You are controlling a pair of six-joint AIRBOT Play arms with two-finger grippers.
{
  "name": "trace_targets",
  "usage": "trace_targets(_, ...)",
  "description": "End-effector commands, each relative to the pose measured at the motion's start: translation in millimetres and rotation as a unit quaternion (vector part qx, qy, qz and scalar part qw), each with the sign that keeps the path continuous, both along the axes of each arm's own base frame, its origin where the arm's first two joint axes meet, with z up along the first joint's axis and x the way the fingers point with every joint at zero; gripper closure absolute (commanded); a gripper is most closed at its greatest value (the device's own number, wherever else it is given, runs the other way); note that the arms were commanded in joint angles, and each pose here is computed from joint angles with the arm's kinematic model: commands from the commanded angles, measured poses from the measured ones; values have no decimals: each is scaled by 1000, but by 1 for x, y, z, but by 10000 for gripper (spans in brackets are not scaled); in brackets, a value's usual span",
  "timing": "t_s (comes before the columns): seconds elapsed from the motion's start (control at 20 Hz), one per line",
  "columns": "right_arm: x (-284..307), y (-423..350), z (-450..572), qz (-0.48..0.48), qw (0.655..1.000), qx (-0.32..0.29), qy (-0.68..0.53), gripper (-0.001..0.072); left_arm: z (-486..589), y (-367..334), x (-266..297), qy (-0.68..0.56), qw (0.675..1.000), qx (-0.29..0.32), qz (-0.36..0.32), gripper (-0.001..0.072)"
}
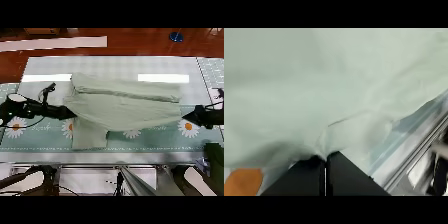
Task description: Fold the shirts.
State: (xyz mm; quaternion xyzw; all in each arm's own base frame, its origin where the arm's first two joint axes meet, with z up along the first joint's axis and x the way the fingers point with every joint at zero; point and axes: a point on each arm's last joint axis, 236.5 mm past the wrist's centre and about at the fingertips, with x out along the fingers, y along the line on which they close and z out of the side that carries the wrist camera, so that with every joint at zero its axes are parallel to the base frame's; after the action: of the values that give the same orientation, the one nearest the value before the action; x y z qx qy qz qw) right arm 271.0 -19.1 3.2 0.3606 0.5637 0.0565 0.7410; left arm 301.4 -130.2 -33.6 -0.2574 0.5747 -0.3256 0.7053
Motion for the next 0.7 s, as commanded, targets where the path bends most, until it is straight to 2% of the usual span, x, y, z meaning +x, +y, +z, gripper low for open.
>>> trace_targets(0.0,34,-11,61,-12,995,-30,-92,691,82,-9,41,-100,994,-39,7,678)
trace_targets(0.2,62,-27,76,-54,988,-40,-141,691,123,0,103,-183,982,-12,38,678)
trace_targets(0.4,85,-34,49,-62,989,-41,-130,691,90,2,137,-141,989,-19,47,678)
trace_targets(0.65,144,-33,11,-65,988,-68,-125,691,54,7,175,-102,993,-25,59,677)
